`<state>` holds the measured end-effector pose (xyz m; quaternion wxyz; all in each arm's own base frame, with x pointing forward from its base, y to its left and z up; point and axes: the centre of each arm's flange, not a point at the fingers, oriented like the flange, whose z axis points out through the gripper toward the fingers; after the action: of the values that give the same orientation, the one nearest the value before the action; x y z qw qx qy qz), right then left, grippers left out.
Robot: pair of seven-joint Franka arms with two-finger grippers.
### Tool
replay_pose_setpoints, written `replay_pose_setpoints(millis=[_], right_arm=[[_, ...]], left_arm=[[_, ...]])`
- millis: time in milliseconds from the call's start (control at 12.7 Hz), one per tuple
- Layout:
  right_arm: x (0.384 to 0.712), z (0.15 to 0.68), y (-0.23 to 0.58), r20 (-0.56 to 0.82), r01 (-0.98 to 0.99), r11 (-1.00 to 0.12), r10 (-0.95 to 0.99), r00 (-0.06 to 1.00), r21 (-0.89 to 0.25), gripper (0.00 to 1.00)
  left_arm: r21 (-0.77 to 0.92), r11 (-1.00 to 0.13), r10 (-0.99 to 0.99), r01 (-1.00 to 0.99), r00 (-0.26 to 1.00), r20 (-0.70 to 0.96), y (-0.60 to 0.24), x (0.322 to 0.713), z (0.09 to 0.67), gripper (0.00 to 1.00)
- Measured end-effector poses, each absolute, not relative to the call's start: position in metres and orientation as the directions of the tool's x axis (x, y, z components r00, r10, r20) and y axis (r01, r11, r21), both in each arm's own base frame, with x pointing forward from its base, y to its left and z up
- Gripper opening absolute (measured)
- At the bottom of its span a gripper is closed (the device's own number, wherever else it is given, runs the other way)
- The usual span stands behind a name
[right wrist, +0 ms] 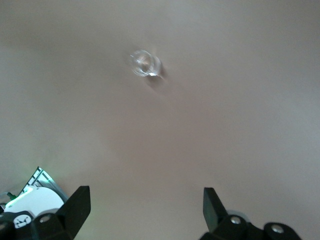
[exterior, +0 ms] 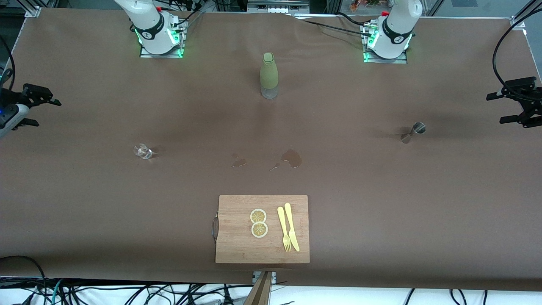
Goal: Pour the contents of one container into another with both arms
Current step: 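Reach the right gripper to the glass cup while the left gripper reaches the jigger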
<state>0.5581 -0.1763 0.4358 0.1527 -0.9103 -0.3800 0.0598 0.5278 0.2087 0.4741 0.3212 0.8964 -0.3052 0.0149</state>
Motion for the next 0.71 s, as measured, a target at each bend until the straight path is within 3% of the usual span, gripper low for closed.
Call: replay_pose_setpoints(millis=[394,709], right_arm=[[0.562,0.315,-0.218,0.316,0.781,-0.428,0.743,0.59,-0.454,1.0],[0.569,0.247,-0.218,0.556,0.907,-0.232,0.728,0.401,-0.351,1.0]], left_arm=[[0.518,-0.364,-0.497,-0.774,0.632,0.595,0.254,0.473,0.405,1.0],[0.392,-0.261,-0.415,-0.882,0.469,0.78,0.255,0.445,0.362,1.0]])
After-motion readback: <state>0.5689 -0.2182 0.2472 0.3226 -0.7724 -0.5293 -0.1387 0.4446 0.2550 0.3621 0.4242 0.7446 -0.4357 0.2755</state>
